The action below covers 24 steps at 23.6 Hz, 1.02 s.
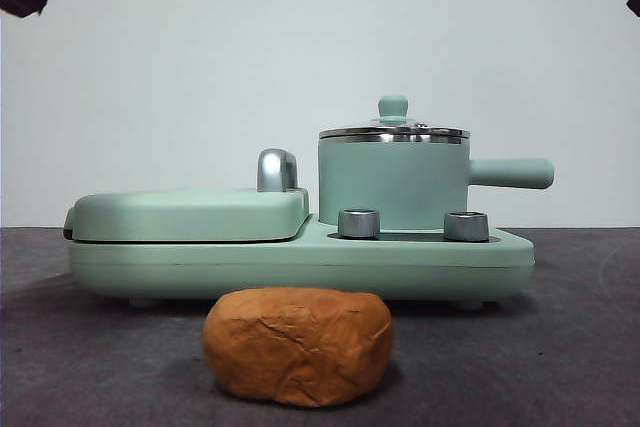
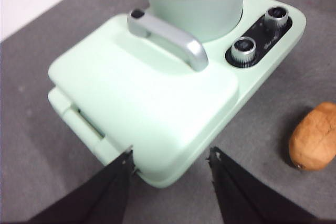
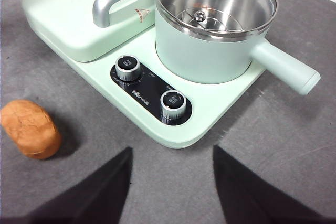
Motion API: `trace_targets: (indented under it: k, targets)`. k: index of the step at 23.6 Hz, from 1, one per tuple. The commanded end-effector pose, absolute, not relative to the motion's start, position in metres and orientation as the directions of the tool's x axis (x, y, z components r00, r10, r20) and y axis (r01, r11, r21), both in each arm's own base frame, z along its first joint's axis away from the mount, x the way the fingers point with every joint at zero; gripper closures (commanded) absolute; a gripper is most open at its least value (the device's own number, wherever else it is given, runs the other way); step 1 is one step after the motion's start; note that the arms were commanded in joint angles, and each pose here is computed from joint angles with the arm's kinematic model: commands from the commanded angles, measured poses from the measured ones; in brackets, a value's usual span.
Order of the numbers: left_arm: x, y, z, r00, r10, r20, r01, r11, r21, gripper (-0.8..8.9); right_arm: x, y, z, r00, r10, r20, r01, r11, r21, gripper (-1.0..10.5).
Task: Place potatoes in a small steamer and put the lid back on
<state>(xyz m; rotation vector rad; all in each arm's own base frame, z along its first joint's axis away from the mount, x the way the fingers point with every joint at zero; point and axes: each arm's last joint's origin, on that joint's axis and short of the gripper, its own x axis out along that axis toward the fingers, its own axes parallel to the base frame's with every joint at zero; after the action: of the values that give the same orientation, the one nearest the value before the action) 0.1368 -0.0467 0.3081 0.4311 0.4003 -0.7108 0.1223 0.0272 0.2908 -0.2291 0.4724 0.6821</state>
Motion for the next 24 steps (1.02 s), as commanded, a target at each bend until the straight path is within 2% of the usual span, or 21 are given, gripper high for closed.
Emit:
trace_targets:
  k: [1, 11, 16, 24]
  targets:
    - [0.138, -0.049, 0.318, 0.705, -0.553, -0.444, 0.694, 0.665, 0.275, 5.6, 0.123, 0.027, 0.297, 0.686, 0.549, -0.477, -0.651, 0.756, -0.067, 6.7]
    - [0.171, -0.069, 0.328, 0.753, -0.597, -0.278, 0.645, 0.752, 0.131, 5.59, 0.123, 0.027, 0.297, 0.687, 0.549, -0.475, -0.611, 0.791, 0.03, 6.7]
    - [0.201, -0.094, 0.324, 0.736, -0.636, -0.234, 0.664, 0.745, 0.066, 5.6, 0.124, 0.027, 0.298, 0.693, 0.55, -0.466, -0.6, 0.798, 0.05, 6.7]
    - [0.246, -0.139, 0.317, 0.679, -0.693, -0.241, 0.72, 0.694, 0.033, 5.6, 0.124, 0.027, 0.299, 0.696, 0.551, -0.46, -0.593, 0.802, 0.063, 6.7]
